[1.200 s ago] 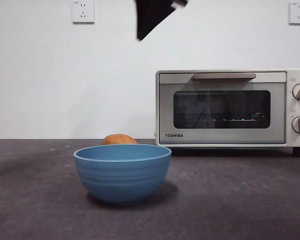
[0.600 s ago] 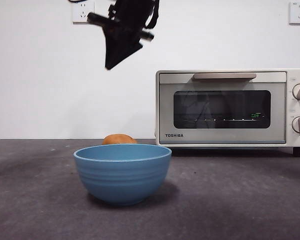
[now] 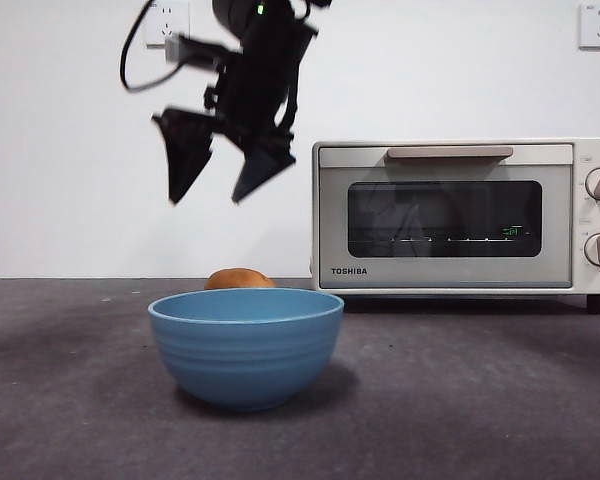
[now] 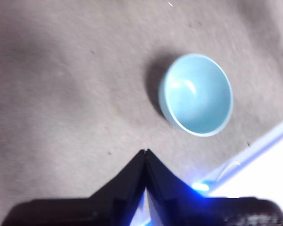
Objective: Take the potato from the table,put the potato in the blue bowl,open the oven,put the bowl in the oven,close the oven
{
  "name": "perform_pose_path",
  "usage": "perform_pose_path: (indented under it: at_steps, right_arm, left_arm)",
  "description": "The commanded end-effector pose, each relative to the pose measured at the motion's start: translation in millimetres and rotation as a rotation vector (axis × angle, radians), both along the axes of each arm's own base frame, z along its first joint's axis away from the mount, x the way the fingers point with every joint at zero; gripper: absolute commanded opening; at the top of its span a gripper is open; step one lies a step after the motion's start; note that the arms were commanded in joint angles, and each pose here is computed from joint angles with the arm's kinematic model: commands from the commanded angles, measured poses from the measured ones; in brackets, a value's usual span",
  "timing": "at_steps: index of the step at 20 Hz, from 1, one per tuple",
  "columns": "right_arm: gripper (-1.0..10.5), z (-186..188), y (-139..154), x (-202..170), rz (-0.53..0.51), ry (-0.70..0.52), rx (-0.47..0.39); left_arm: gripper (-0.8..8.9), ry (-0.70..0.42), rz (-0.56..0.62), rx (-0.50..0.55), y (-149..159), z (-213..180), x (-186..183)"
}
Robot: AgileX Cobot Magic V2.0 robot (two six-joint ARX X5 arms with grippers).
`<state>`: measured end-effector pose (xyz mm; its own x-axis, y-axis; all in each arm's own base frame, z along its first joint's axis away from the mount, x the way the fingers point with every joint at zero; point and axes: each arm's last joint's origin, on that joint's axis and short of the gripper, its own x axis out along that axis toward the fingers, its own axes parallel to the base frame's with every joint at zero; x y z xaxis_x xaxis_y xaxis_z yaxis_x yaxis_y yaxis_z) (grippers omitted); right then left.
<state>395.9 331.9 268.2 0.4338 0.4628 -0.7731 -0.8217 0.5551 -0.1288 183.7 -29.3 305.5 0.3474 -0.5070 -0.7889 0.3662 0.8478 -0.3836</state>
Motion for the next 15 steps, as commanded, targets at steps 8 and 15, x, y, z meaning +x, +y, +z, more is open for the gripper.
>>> perform_pose_path:
  at_steps: [8,15]
  right_arm:
    - [6.4,-69,2,26,-0.094,0.038,-0.118]
    - [6.3,-87,-2,34,-0.09,0.104,-0.085]
  left_arm:
    - [-0.04,-0.002,-0.15,-0.007,-29,1,-7]
    - [-0.04,-0.005,-0.188,-0.016,-39,1,-9]
